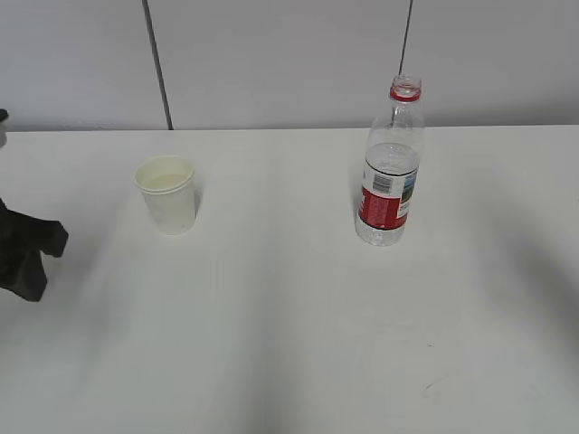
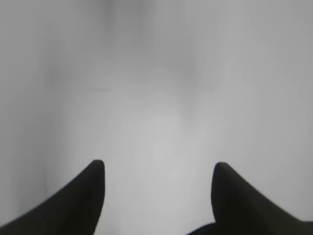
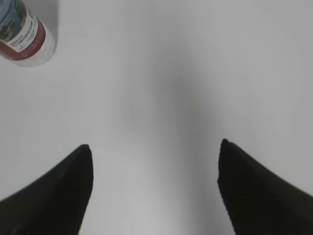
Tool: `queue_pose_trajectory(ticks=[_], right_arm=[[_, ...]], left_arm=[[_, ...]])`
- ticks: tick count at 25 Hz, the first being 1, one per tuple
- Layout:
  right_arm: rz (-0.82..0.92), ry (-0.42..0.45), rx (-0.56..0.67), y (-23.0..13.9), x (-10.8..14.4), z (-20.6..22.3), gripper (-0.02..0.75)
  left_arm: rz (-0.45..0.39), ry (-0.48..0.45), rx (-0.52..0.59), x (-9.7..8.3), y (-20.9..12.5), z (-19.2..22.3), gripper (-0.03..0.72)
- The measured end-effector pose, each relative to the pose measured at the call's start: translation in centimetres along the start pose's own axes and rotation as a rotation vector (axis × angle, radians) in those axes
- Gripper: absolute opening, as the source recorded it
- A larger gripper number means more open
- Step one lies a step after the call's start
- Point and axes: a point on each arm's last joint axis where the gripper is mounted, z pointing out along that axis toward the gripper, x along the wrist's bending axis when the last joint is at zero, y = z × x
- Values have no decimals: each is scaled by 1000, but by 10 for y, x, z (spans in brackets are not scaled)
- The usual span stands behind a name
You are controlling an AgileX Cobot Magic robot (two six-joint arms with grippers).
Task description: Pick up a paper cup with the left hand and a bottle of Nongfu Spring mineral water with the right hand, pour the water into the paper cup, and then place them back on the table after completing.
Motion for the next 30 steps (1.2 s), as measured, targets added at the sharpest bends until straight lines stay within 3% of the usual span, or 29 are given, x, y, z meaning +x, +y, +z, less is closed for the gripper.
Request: queue_pose_trajectory(ticks=[6, 11, 23, 30], right_arm=[[-32, 98, 152, 3, 8, -25, 587], [-72, 103, 253, 1, 8, -38, 587], [-110, 109, 244, 2, 7, -43, 587], [-136, 124, 148, -30, -3, -73, 587]], left_arm=[[40, 10, 69, -2, 11, -37, 387], [89, -94, 55, -9, 17, -52, 361], [46, -82, 39, 9, 19, -57, 356], [73, -106, -66, 29, -29, -86, 356]])
